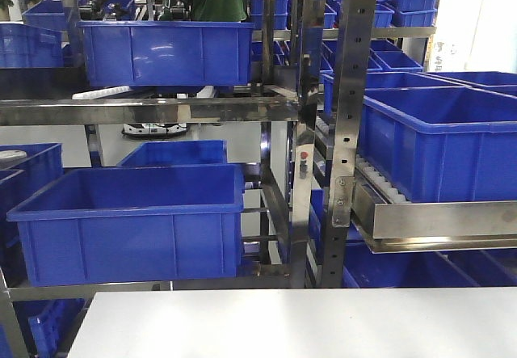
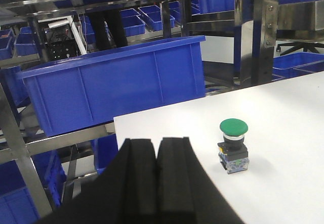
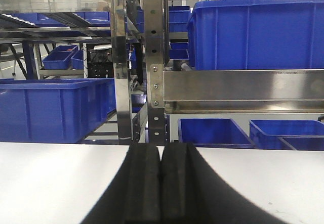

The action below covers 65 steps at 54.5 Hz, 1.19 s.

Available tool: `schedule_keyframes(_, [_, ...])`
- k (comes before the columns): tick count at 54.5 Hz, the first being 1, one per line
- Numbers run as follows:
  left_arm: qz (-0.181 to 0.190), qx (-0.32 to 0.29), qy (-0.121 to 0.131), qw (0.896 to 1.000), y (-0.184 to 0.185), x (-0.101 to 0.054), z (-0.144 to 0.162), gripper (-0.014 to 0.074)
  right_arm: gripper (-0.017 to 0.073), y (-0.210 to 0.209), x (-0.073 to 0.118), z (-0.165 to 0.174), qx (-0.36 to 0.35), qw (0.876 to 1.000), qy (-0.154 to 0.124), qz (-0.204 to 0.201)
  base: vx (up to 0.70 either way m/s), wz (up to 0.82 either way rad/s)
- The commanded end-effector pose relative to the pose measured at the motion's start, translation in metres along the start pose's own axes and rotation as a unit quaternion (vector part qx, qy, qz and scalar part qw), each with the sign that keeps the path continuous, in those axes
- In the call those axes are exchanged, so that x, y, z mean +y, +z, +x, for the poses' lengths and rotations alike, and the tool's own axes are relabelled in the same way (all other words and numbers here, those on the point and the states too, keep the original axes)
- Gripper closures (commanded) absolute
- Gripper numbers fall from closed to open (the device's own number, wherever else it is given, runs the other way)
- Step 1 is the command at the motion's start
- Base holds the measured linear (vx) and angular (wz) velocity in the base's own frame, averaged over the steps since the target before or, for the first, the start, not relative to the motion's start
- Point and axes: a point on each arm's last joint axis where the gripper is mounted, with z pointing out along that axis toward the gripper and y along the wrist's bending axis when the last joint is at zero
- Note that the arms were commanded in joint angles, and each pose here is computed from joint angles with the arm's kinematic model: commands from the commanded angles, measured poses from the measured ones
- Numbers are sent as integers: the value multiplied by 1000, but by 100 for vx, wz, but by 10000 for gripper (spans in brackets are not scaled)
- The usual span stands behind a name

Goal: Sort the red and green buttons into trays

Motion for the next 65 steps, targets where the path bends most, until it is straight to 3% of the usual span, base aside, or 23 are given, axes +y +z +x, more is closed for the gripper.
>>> schedule_keyframes(1, [0,-56,-5,998,-3,1,-17,599,567,0,0,-5,-38,999,-5,3,0,0])
schedule_keyframes(42, [0,-58,-4,998,-3,1,-17,599,567,-1,0,-7,-48,999,-5,4,0,0])
schedule_keyframes(47, [-1,-78,-4,997,-4,1,-23,599,567,-1,-1,-13,-84,996,-4,4,0,0])
schedule_keyframes(53, [-4,-153,-8,988,-7,2,-37,599,567,-5,-1,-32,-156,988,5,7,0,0])
schedule_keyframes(60, [-8,-268,-40,963,-23,6,-80,599,567,-14,-1,-85,-206,978,21,5,0,0])
schedule_keyframes(65, [-18,-282,-8,959,-26,8,-116,599,567,-10,0,-129,-229,973,6,8,0,0])
